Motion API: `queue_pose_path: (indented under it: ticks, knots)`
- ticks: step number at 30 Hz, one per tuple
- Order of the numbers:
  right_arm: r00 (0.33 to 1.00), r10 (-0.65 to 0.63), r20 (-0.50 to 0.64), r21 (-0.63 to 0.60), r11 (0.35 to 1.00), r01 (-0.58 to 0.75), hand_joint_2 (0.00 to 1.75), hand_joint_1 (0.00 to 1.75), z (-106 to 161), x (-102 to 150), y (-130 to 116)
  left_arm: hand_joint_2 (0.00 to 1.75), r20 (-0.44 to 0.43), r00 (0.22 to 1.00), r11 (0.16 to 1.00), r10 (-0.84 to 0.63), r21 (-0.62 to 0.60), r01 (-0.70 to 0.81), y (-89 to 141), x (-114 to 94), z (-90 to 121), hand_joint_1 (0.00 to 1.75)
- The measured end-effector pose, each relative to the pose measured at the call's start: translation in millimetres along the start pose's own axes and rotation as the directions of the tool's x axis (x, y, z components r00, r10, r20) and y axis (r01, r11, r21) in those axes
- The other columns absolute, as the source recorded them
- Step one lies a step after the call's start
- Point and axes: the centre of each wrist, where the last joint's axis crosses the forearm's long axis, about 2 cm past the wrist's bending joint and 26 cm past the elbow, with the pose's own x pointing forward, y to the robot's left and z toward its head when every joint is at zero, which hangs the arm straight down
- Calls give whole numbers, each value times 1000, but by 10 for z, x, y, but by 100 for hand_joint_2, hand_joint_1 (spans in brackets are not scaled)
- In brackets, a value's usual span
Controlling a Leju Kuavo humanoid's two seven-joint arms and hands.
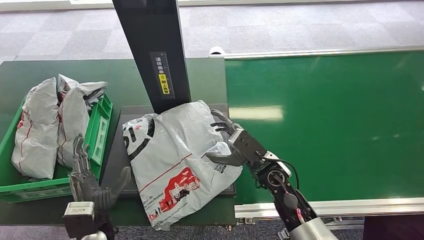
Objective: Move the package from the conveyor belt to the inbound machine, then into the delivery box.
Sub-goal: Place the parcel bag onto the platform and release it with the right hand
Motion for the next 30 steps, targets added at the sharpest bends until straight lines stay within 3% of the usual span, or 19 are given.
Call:
queue_pose_path:
  ticks: [6, 14, 18, 24, 30]
  knots:
    - [998, -2, 61, -85, 996, 7, 175, 0, 94, 103, -165, 175, 211, 977, 998, -22, -50, 33, 116, 110, -771, 0]
    - [996, 8, 86, -144, 990, 4, 175, 0, 198, 197, -217, 175, 336, 940, 995, -53, -65, 79, 58, 303, -1507, 0]
    - [996, 16, 89, -159, 987, -2, 175, 0, 250, 210, -219, 175, 350, 936, 969, -45, -213, 126, -51, 407, -1746, 0]
    - [988, 13, 151, -193, 981, 16, 175, 0, 261, 298, -300, 175, 383, 914, 773, -130, -539, 335, -561, 381, -1918, 0]
    - [970, 13, 242, -249, 967, 49, 175, 0, 337, 418, -450, 175, 349, 924, 486, -159, -787, 381, -1028, -61, -1976, 0]
